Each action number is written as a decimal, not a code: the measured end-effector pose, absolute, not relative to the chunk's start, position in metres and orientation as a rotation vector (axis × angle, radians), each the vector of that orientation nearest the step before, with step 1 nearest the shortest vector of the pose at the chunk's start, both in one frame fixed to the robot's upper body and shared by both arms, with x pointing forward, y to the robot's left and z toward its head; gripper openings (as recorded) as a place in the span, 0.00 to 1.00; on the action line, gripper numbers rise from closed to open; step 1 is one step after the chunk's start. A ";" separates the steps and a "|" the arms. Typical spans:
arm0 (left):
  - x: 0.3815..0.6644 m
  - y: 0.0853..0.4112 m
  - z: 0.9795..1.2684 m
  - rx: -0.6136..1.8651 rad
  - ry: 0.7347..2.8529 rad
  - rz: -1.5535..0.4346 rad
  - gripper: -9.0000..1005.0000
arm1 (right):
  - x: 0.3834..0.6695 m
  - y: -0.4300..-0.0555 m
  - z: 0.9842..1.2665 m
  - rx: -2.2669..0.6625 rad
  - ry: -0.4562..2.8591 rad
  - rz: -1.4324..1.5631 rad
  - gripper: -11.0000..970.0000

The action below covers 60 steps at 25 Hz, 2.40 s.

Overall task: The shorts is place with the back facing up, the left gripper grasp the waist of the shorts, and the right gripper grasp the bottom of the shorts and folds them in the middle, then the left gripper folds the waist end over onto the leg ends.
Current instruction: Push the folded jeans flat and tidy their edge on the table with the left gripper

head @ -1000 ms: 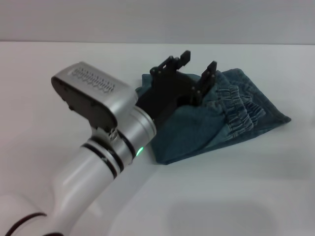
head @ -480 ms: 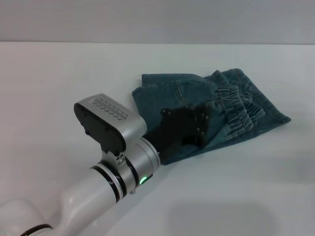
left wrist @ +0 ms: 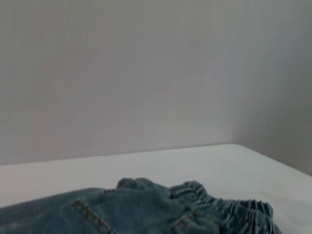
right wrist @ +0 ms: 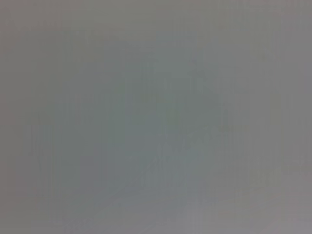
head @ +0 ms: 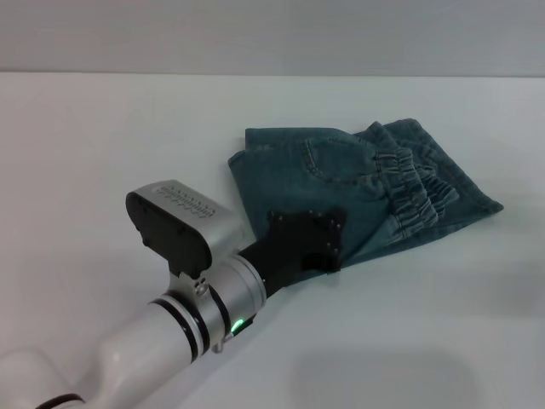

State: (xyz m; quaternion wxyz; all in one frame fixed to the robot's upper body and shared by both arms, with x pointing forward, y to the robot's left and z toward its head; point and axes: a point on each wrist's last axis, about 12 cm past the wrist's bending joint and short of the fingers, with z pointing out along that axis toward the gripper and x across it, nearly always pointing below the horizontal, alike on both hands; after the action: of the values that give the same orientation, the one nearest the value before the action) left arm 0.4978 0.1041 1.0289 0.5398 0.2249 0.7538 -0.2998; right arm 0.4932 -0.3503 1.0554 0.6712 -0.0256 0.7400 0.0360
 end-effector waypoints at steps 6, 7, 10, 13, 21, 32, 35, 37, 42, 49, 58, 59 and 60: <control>0.495 0.110 1.019 0.543 1.844 -0.696 0.01 | 0.495 -0.348 1.055 -0.065 1.668 0.089 0.01; 0.496 0.111 1.019 0.542 1.848 -0.694 0.01 | 0.495 -0.347 1.055 -0.066 1.668 0.090 0.01; 0.501 0.114 1.017 0.523 1.869 -0.691 0.02 | 0.496 -0.347 1.055 -0.068 1.667 0.092 0.01; 0.509 0.118 1.014 0.496 1.899 -0.695 0.02 | 0.496 -0.346 1.056 -0.067 1.665 0.094 0.01; 0.529 0.121 1.016 0.523 1.901 -0.664 0.03 | 0.496 -0.343 1.056 -0.076 1.656 0.110 0.01; 0.556 0.129 1.023 0.559 1.877 -0.586 0.04 | 0.496 -0.341 1.056 -0.079 1.652 0.117 0.01; 0.559 0.128 1.029 0.547 1.843 -0.598 0.04 | 0.496 -0.339 1.056 -0.083 1.650 0.122 0.01; 0.552 0.125 1.034 0.535 1.793 -0.638 0.04 | 0.496 -0.339 1.056 -0.087 1.651 0.124 0.01; 0.531 0.122 1.036 0.510 1.755 -0.703 0.05 | 0.497 -0.337 1.055 -0.093 1.654 0.130 0.01; 0.513 0.117 1.027 0.487 1.871 -0.751 0.05 | 0.501 -0.335 1.056 -0.099 1.653 0.135 0.01; 0.534 0.124 1.019 0.497 1.949 -0.705 0.06 | 0.502 -0.334 1.056 -0.100 1.653 0.137 0.01; 0.538 0.125 1.018 0.501 1.958 -0.698 0.06 | 0.502 -0.334 1.056 -0.100 1.653 0.138 0.01; 0.541 0.126 1.018 0.503 1.963 -0.693 0.07 | 0.502 -0.334 1.056 -0.099 1.653 0.138 0.01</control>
State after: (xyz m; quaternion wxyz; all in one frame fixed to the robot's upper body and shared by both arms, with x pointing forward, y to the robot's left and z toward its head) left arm 0.5413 0.1262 1.0182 0.4795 0.2062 0.8043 -0.2840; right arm 0.5016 -0.3340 1.0555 0.6742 -0.0440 0.7347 0.0612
